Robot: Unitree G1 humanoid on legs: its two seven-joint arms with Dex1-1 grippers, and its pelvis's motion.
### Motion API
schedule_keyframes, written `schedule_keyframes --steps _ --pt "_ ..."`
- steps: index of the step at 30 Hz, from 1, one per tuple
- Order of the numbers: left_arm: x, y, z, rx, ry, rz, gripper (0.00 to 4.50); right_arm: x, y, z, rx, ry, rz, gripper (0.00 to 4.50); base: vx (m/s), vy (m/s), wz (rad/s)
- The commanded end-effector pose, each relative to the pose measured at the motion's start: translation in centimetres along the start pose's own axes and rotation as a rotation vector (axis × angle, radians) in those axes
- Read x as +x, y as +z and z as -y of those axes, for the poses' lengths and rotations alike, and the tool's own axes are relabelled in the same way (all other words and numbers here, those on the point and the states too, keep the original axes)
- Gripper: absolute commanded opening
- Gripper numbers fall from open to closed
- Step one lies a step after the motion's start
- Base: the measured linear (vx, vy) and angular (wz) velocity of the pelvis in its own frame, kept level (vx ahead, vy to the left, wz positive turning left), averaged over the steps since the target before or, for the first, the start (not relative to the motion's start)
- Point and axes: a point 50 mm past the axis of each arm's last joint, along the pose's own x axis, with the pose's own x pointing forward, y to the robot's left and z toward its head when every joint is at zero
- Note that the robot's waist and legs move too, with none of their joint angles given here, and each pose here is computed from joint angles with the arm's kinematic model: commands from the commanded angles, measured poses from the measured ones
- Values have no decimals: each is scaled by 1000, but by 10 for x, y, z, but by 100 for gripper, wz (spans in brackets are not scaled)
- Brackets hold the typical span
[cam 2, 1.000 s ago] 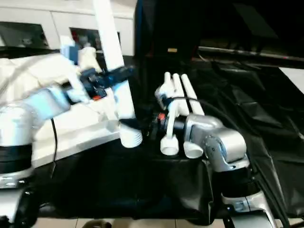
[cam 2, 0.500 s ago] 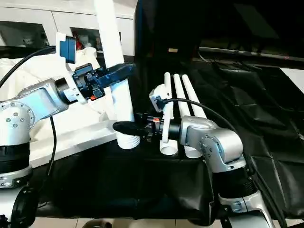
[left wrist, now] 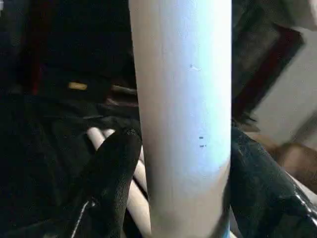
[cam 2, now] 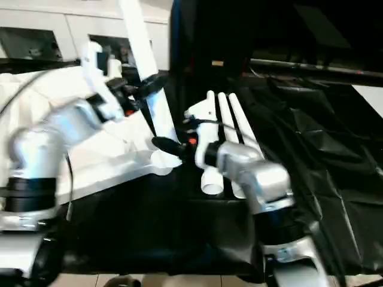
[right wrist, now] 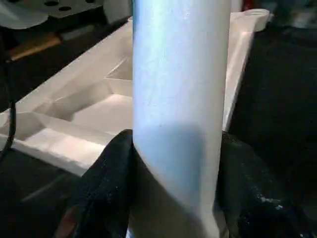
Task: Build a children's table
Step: Insert table leg to table base
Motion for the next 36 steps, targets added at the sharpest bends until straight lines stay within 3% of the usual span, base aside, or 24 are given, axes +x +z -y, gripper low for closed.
schedule_keyframes --steps 1,13,18,20,21,28,29,36 --pt "-1 -8 -8 -11 81 -16 282 4 19 -4 -79 -13 69 195 0 0 0" --pt "0 -1 -3 -38 110 34 208 17 24 -1 -100 -94 87 195 0 0 0" --pt "-1 4 2 -22 12 35 190 18 31 -5 -126 -60 137 195 0 0 0" --pt "-2 4 5 -12 -19 28 189 17 32 -6 -117 -40 145 251 0 0 0" --pt "-2 4 7 -3 -47 18 189 17 32 -6 -111 -30 149 251 0 0 0" --pt "-9 6 19 59 -254 -45 188 6 35 -4 -76 67 145 317 0 0 0" --pt "-12 8 21 90 -317 -63 188 -3 37 -5 -49 167 132 326 0 0 0" --pt "-15 14 30 89 -449 -79 188 -28 29 -10 -37 379 21 332 0 0 0"
